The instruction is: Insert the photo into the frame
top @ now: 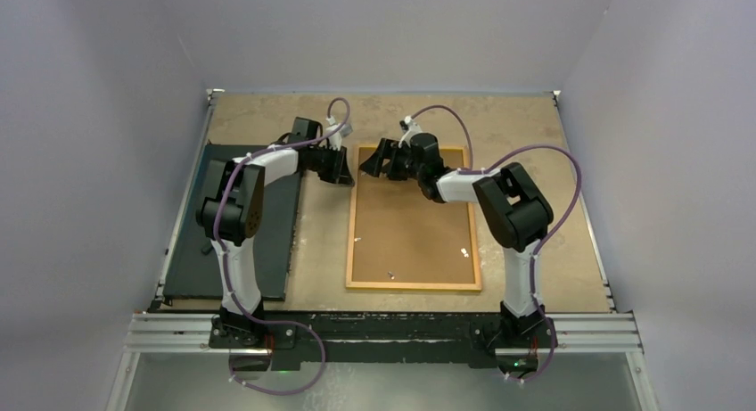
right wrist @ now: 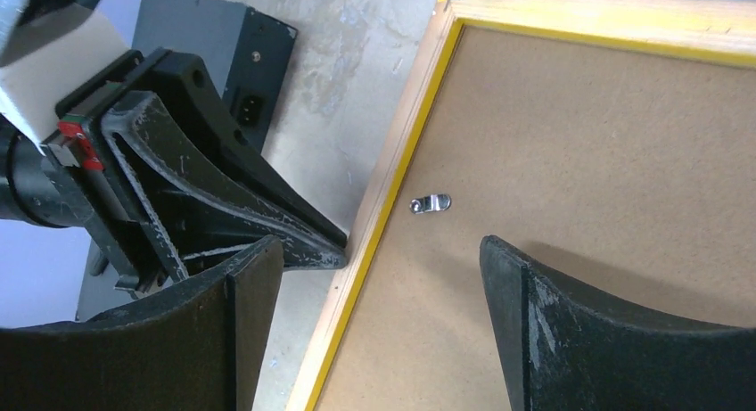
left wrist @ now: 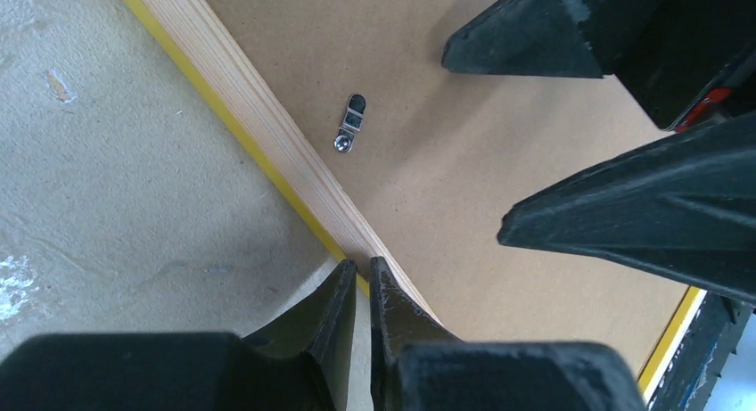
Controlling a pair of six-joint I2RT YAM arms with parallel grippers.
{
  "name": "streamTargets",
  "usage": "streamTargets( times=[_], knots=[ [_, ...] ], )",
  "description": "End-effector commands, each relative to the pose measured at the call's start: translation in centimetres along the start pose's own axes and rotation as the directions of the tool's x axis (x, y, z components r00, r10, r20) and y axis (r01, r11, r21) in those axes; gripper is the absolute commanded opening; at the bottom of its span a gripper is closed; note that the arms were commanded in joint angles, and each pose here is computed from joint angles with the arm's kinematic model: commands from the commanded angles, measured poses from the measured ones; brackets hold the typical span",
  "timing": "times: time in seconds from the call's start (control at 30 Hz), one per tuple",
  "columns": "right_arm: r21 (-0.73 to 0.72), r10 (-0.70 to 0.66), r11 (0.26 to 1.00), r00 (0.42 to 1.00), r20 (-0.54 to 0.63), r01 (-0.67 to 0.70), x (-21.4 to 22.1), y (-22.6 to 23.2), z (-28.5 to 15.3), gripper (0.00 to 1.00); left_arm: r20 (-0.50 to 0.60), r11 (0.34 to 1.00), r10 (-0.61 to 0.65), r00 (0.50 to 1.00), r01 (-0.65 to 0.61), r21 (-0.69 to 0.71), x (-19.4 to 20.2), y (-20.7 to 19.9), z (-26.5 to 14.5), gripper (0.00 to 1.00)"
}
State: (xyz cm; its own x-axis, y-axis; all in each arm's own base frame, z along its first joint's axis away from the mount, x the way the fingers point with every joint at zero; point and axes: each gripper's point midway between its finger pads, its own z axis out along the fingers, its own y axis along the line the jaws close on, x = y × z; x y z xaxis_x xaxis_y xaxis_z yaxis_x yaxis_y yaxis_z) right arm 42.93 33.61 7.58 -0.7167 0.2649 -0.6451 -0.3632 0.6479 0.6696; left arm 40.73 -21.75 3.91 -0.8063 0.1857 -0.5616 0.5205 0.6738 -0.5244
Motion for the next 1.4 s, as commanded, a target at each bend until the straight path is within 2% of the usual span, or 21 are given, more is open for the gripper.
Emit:
streamTargets(
  times=[0.0, 0.2, 0.67, 0.83, 1.03, 1.37],
  knots=[
    [-0.066, 0.005, 0.998, 1.0, 0.021, -0.003, -0.7, 2.9, 0.6, 0.83, 0.005, 1.0, -0.01, 1.0, 0.01, 0.026, 0.7, -0.5, 0.4, 0.08],
    [-0.073, 0.046, 0.996, 0.999, 0.001, -0.046, 1.0, 2.9, 1.6, 0.83, -0.006, 1.0, -0.015, 1.0, 0.015, -0.019, 1.3, 0.3, 0.3, 0.09],
    [0.028, 0.083, 0.996, 0.997, 0.005, -0.083, 0.4, 1.2, 3.3, 0.83, -0.009, 1.0, -0.008, 1.0, 0.008, -0.023, 1.6, 0.3, 0.2, 0.08],
    [0.064, 0.103, 0.993, 0.995, 0.009, -0.103, 0.7, 0.7, 2.5, 0.82, 0.003, 0.999, 0.006, 1.0, -0.006, -0.034, 1.3, 0.2, -0.2, 0.08],
    [0.104, 0.135, 0.985, 0.991, 0.02, -0.137, 0.7, 0.4, 1.6, 0.76, 0.006, 0.999, 0.003, 1.0, -0.003, -0.037, 1.5, 0.3, -0.1, 0.08],
    [0.176, 0.171, 0.97, 0.985, 0.005, -0.17, 1.0, -0.3, 3.2, 0.74, 0.013, 1.0, 0.01, 1.0, -0.01, -0.014, 1.9, -0.1, 0.1, 0.08]
  ],
)
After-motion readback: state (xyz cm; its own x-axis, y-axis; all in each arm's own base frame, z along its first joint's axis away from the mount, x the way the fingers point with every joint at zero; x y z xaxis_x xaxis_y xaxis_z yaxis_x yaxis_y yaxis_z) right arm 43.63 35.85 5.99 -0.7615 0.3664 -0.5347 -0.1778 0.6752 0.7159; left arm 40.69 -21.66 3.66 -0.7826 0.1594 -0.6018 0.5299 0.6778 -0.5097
